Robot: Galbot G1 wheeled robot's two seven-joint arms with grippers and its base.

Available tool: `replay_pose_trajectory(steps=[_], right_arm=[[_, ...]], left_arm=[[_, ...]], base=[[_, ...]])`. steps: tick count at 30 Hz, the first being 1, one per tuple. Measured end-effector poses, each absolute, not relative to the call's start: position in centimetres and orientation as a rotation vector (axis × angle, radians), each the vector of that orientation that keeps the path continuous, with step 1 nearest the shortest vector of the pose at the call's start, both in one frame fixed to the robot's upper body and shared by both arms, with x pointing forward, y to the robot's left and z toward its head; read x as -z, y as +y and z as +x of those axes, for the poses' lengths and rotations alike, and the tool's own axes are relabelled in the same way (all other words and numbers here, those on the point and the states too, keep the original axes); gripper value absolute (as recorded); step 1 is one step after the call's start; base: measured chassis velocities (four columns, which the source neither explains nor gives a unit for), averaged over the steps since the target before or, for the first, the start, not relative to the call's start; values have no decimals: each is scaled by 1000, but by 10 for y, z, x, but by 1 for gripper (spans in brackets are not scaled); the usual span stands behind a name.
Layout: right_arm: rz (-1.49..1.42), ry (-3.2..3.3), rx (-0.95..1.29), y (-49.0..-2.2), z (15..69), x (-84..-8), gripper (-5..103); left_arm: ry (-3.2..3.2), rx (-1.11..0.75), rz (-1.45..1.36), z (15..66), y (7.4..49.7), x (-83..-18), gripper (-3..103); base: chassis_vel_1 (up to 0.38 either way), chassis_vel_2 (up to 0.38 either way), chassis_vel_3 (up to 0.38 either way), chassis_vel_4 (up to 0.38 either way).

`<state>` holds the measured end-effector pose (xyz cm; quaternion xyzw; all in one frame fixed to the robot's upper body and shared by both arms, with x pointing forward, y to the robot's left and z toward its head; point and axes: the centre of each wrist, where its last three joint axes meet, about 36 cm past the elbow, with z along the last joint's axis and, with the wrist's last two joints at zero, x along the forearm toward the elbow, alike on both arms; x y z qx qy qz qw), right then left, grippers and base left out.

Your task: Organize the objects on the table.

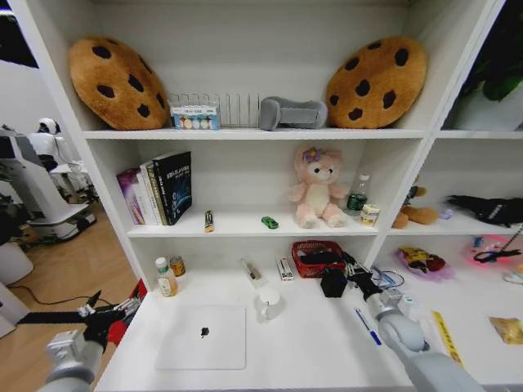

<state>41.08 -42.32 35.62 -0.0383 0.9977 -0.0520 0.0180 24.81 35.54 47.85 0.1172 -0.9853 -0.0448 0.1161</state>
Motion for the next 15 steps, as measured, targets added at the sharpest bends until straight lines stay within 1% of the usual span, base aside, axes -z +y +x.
replay_pose_trajectory(steps=[15], right_arm=[[-143, 3061, 186, -422, 440, -347, 12]], left_arm=[[-2878, 129, 343, 250, 358, -476, 100]], base=[[0, 0, 0, 0]])
